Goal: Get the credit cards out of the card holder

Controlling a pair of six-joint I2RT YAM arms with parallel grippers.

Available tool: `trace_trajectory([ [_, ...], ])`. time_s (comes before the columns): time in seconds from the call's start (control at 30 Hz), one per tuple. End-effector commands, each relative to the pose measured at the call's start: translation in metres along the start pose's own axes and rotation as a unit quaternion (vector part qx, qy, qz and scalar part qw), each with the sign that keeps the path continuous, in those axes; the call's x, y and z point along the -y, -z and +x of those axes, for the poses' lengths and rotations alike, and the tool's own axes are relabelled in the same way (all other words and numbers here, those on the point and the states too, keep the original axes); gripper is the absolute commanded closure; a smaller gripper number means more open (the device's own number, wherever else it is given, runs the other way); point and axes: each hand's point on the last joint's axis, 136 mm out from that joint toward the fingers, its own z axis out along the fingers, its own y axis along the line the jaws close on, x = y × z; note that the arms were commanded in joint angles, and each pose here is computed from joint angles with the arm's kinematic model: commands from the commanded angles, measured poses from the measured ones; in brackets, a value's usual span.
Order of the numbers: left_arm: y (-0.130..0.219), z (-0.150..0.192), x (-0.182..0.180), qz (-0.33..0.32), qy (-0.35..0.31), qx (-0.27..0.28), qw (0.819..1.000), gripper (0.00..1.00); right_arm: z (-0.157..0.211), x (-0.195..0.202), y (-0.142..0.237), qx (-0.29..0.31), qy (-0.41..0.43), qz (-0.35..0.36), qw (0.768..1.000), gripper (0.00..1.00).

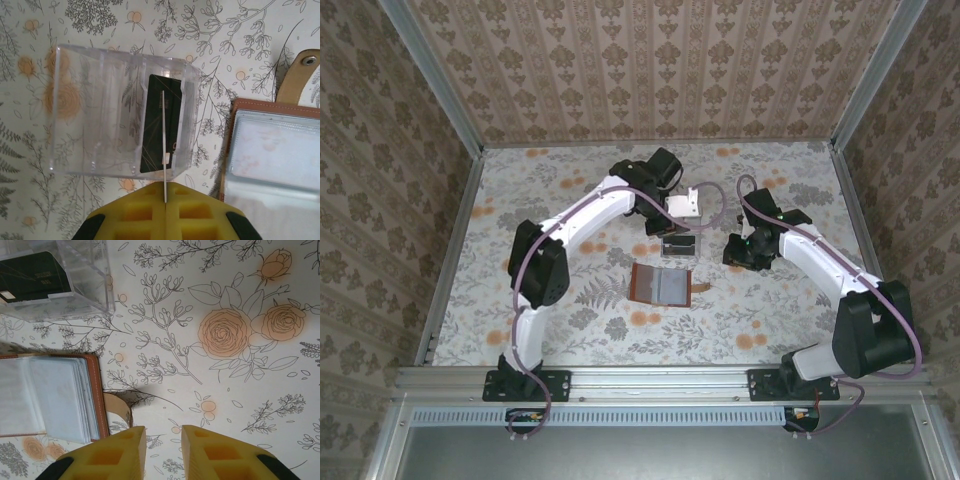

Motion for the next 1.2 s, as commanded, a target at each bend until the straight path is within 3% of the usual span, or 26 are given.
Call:
trace_trajectory([
  [0.0, 0.001, -0.007, -0.001, 0.007, -0.037, -0.004, 0.999, 1.00, 0.009, 0.010, 0.002, -0.011, 0.000, 0.014, 1.000, 0.74],
  [0.83, -0.047, 0.005, 0.001, 0.050, -0.022, -0.055, 0.997, 1.00, 0.010, 0.013, -0.003, -0.016, -0.005, 0.006, 1.000, 0.74],
  [1.17, -0.051, 0.008, 0.001, 0.057, -0.014, -0.076, 0.995, 0.83, 0.011, 0.013, -0.006, -0.019, -0.008, 0.002, 1.000, 0.74],
])
